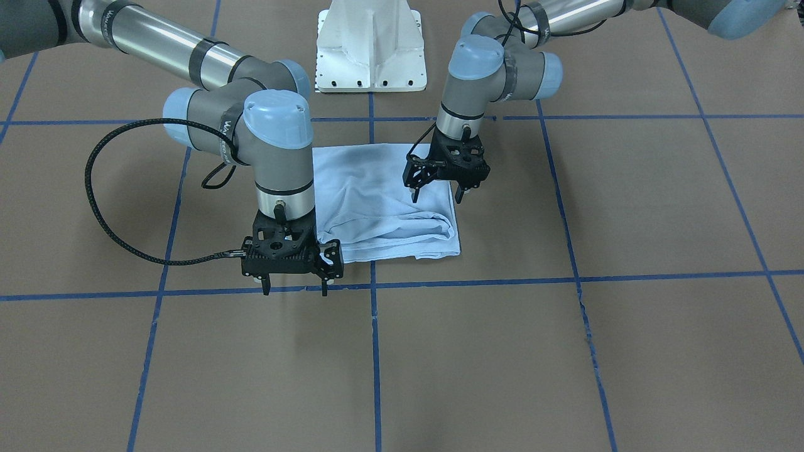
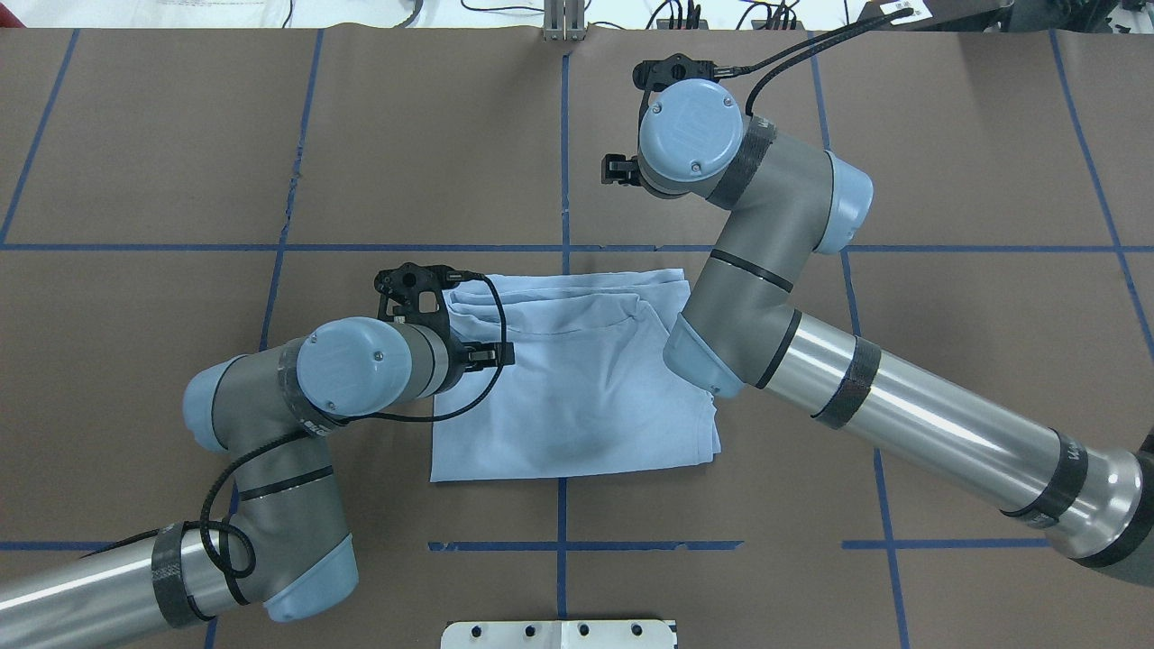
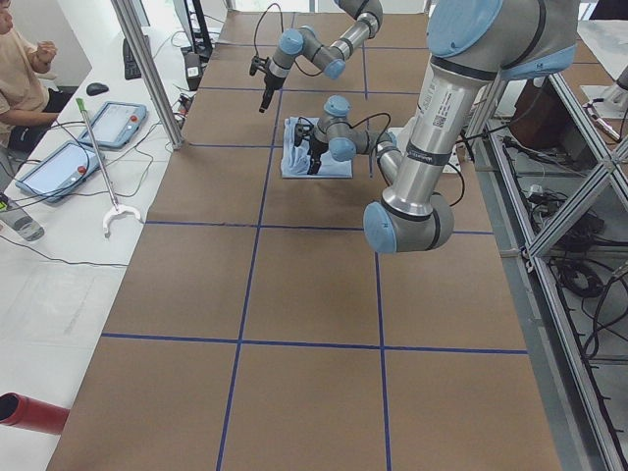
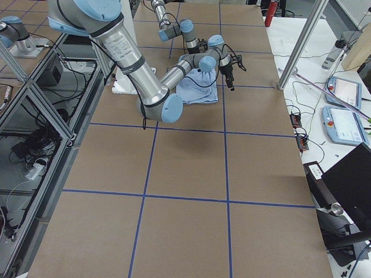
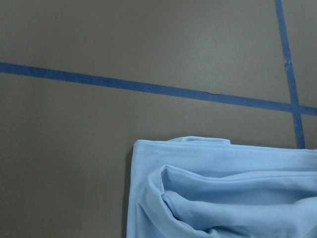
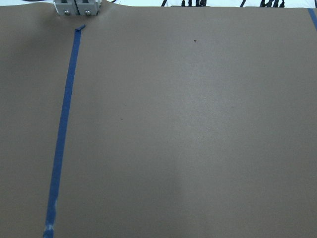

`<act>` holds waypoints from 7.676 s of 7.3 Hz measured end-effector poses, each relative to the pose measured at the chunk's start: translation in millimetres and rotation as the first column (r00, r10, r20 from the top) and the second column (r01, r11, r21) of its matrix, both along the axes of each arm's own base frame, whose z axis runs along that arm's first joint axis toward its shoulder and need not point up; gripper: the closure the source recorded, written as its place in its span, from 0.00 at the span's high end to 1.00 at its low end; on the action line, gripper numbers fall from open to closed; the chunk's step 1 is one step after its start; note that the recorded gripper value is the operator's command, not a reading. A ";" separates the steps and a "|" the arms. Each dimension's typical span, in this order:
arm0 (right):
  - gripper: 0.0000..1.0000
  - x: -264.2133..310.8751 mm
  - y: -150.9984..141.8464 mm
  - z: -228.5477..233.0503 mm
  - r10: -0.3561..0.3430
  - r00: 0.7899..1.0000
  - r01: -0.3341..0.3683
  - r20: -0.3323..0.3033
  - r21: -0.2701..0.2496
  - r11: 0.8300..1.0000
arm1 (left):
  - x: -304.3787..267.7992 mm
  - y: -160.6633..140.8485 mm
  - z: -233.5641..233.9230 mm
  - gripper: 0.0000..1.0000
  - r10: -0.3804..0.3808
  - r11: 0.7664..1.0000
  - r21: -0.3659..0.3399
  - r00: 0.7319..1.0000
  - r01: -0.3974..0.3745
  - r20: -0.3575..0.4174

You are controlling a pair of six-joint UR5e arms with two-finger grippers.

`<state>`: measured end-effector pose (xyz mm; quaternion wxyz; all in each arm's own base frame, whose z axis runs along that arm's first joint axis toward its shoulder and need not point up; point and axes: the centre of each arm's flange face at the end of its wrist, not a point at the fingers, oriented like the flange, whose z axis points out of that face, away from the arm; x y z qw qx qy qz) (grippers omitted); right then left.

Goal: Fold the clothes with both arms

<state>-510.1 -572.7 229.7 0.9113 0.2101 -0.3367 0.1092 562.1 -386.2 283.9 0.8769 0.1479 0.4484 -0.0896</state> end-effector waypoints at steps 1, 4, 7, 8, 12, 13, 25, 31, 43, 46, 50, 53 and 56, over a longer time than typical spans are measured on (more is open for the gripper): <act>1.00 0.1 0.1 -0.1 0.000 1.000 0.000 0.000 0.000 1.000 | 3.5 3.8 0.5 1.00 -0.004 1.000 0.008 1.000 0.004 0.006; 1.00 0.4 0.2 -1.5 0.000 1.000 0.000 0.002 0.002 1.000 | -2.2 -29.9 14.6 1.00 -0.060 0.998 0.002 0.997 0.060 0.042; 1.00 1.4 1.0 -3.1 0.000 1.000 0.000 0.006 0.004 1.000 | -11.6 -117.6 27.3 1.00 -0.127 0.992 0.036 0.985 0.123 0.118; 1.00 1.5 1.2 -3.2 0.001 1.000 -0.001 0.007 0.004 1.000 | -31.7 -154.3 43.2 1.00 -0.146 0.988 0.069 0.978 0.137 0.152; 1.00 5.7 4.6 -9.6 0.007 1.000 -0.007 0.025 0.008 1.000 | -62.2 -155.2 4.1 0.56 -0.139 0.989 0.037 0.989 0.141 -0.046; 1.00 6.0 4.8 -8.9 0.008 1.000 -0.008 0.025 0.007 1.000 | -51.1 -133.7 -3.8 0.42 -0.149 0.989 -0.019 0.984 0.148 -0.094; 1.00 6.3 7.2 -2.7 0.012 1.000 -0.012 0.020 0.003 1.000 | -38.2 -81.5 19.9 0.49 -0.139 0.987 -0.101 0.984 0.128 -0.111; 1.00 7.3 7.8 1.2 0.014 1.000 -0.014 0.017 0.002 1.000 | -29.7 -70.9 26.7 0.00 -0.119 0.989 -0.103 0.988 0.109 -0.101; 0.47 -89.2 103.7 0.5 0.078 0.993 -0.067 0.089 -0.114 0.991 | -95.8 -83.0 15.1 1.00 -0.051 0.998 0.037 0.993 0.055 -0.108; 0.36 -100.4 111.0 10.6 0.079 0.995 -0.072 0.061 -0.106 0.992 | -96.4 -81.6 17.7 1.00 -0.051 0.998 0.034 0.993 0.055 -0.106; 0.00 -103.1 112.6 11.8 0.120 0.990 -0.110 0.073 -0.129 0.986 | -96.6 -81.5 18.7 1.00 -0.052 0.998 0.033 0.993 0.056 -0.105; 0.00 -104.2 108.2 10.1 0.131 0.988 -0.120 0.079 -0.134 0.984 | -96.7 -81.4 18.2 1.00 -0.053 0.998 0.033 0.993 0.057 -0.107; 0.00 -78.9 75.9 13.8 0.174 0.983 -0.165 0.059 -0.130 0.978 | -96.2 -80.7 18.1 1.00 -0.052 0.998 0.033 0.993 0.055 -0.108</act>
